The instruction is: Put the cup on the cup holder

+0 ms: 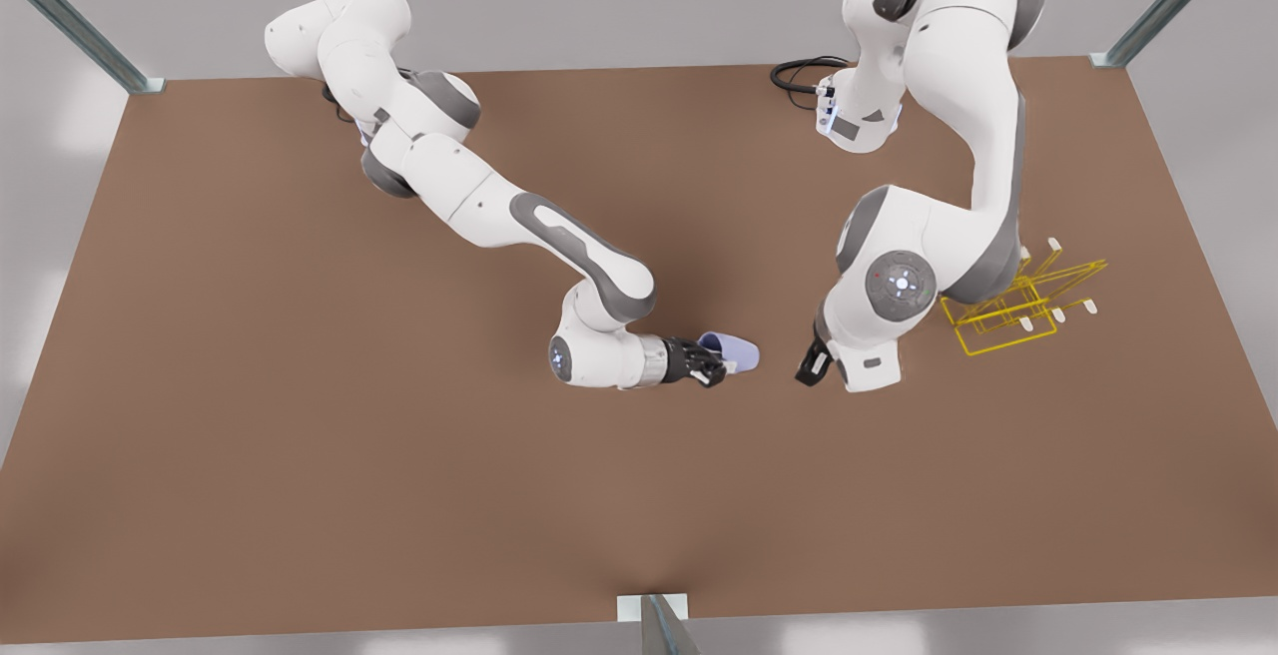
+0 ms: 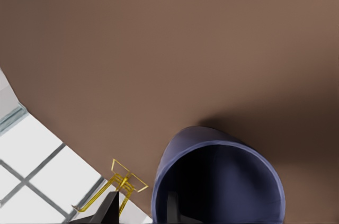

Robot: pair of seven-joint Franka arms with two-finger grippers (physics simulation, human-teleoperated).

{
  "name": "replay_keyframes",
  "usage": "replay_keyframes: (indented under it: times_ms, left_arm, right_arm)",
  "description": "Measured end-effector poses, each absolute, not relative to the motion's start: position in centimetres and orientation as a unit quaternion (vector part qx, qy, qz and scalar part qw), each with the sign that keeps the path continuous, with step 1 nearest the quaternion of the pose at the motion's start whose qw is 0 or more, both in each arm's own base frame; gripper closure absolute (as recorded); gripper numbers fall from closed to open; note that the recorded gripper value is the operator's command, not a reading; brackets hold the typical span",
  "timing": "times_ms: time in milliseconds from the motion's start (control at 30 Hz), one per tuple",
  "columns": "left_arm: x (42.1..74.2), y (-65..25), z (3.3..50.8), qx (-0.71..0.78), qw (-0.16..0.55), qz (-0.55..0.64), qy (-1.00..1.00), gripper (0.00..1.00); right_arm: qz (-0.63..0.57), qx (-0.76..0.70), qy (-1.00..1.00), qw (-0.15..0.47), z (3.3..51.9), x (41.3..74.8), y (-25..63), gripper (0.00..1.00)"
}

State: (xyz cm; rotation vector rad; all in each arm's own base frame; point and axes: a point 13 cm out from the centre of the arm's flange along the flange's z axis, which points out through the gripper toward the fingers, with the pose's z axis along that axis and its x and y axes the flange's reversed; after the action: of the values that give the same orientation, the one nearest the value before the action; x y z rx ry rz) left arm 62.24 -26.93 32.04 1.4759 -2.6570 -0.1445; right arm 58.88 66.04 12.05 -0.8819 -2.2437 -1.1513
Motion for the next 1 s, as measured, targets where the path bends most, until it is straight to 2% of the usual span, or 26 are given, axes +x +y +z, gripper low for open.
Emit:
replay_keyframes:
  times_ms: [100,167,200,300,367,433,467,533,567,667,700,800,1000]
  left_arm:
    - [62.0,-30.0,31.0,0.552,0.036,-0.043,-0.832,0.00]
    - [62.0,-31.0,30.9,0.595,0.029,-0.037,-0.802,0.00]
    - [62.1,-31.3,30.9,0.616,0.026,-0.035,-0.787,0.00]
    - [61.9,-32.6,30.8,0.665,0.019,-0.029,-0.746,0.00]
    - [61.2,-34.4,29.5,0.686,0.017,-0.033,-0.727,0.00]
    - [60.8,-36.5,28.6,0.703,0.014,-0.026,-0.710,0.00]
    - [60.7,-37.4,28.0,0.712,0.014,-0.023,-0.702,0.00]
    - [60.6,-38.4,26.9,0.729,0.011,-0.020,-0.684,0.00]
    - [60.7,-38.8,26.6,0.737,0.009,-0.017,-0.675,0.00]
    - [61.0,-38.3,25.4,0.765,0.001,-0.018,-0.644,0.00]
    - [61.0,-38.1,25.2,0.774,-0.001,-0.019,-0.633,0.00]
    - [60.4,-38.3,24.0,0.795,-0.003,-0.027,-0.606,0.00]
    - [59.4,-38.7,18.8,0.821,-0.018,-0.048,-0.569,0.00]
  right_arm:
    - [-0.416,-0.340,-0.811,0.231,12.9,60.0,65.1,0.00]
    - [-0.387,-0.337,-0.832,0.209,13.8,60.8,61.5,0.00]
    - [-0.369,-0.330,-0.848,0.191,14.4,61.5,58.9,0.00]
    - [-0.304,-0.273,-0.908,0.095,17.6,66.5,49.2,0.00]
    - [-0.248,-0.234,-0.940,0.011,23.8,70.9,40.6,0.00]
    - [-0.197,-0.242,-0.947,-0.075,33.4,75.5,27.2,0.00]
    - [-0.169,-0.244,-0.949,-0.108,39.0,75.8,21.5,0.00]
    - [-0.100,-0.244,-0.954,-0.142,48.7,72.5,13.0,0.00]
    - [-0.058,-0.257,-0.955,-0.138,50.6,70.2,8.9,0.00]
    - [0.003,-0.286,-0.955,-0.077,50.9,62.0,0.3,0.00]
    - [0.006,-0.289,-0.955,-0.059,50.6,60.3,-1.5,0.00]
    - [0.007,-0.277,-0.961,-0.023,49.1,59.8,-4.1,0.00]
    - [0.001,-0.178,-0.984,0.006,45.9,61.0,1.2,0.00]
